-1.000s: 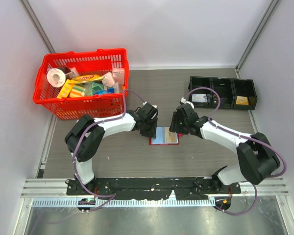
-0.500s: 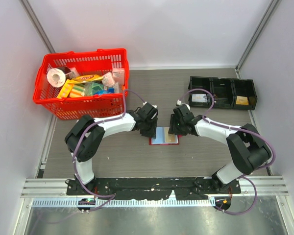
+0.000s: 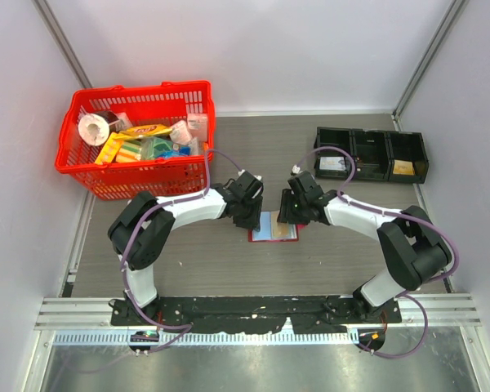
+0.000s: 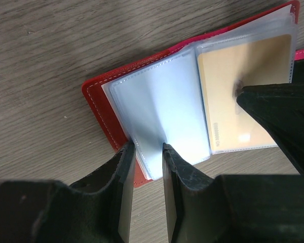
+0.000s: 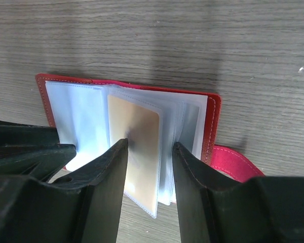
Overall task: Take the credit cards out of the card holder
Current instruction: Remove the credit card from the card holder.
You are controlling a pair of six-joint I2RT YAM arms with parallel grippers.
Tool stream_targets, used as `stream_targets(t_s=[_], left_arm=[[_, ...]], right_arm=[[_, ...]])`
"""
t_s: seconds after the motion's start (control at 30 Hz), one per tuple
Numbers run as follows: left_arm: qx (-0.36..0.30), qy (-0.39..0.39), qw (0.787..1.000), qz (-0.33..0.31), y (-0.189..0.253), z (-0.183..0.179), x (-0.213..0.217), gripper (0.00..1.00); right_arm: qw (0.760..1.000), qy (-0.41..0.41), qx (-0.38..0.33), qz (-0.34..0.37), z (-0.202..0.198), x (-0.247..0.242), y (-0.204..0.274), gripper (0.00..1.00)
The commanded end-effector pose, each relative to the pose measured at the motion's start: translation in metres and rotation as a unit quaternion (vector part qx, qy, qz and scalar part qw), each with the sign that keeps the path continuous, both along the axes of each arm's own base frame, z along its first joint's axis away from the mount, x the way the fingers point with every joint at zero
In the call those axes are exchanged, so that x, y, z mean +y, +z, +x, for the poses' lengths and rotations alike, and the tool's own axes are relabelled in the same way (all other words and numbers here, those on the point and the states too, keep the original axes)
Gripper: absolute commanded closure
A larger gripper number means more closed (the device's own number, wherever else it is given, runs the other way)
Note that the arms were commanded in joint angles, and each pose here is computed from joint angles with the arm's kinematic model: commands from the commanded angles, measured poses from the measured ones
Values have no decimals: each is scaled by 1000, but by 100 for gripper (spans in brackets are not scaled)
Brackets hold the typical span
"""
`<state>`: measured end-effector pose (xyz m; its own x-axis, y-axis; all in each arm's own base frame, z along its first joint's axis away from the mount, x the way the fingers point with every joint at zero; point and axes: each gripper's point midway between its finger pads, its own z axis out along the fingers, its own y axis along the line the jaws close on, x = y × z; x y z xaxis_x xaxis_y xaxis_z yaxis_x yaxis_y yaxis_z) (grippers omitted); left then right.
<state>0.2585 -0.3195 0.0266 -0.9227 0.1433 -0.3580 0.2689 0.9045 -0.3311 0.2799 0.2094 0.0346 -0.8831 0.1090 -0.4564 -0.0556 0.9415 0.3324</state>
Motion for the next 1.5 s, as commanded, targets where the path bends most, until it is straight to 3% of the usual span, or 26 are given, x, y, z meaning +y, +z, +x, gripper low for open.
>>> stream_targets(t_s=[0.0, 0.5, 0.9, 1.03, 1.3, 1.47], left_arm=[[35, -21, 999, -2, -7, -19, -3, 69], [35, -22, 999, -3, -7, -20, -3, 69], [27, -13, 1000, -5, -2, -19, 1, 70], [4, 7, 1000, 1, 12, -13, 11, 64], [-55, 55, 997, 8, 55, -5, 38, 42], [-72, 74, 995, 0, 74, -4, 44, 42]], right_arm=[[997, 31, -31, 63, 10, 28, 40, 55], [981, 66, -47, 174, 2, 60, 72, 52], [983, 52, -48, 172, -1, 54, 61, 62], [988, 47, -47, 142, -1, 45, 51, 60], [990, 50, -45, 123, 0, 41, 36, 56], [989, 59, -38, 131, -1, 46, 33, 56]])
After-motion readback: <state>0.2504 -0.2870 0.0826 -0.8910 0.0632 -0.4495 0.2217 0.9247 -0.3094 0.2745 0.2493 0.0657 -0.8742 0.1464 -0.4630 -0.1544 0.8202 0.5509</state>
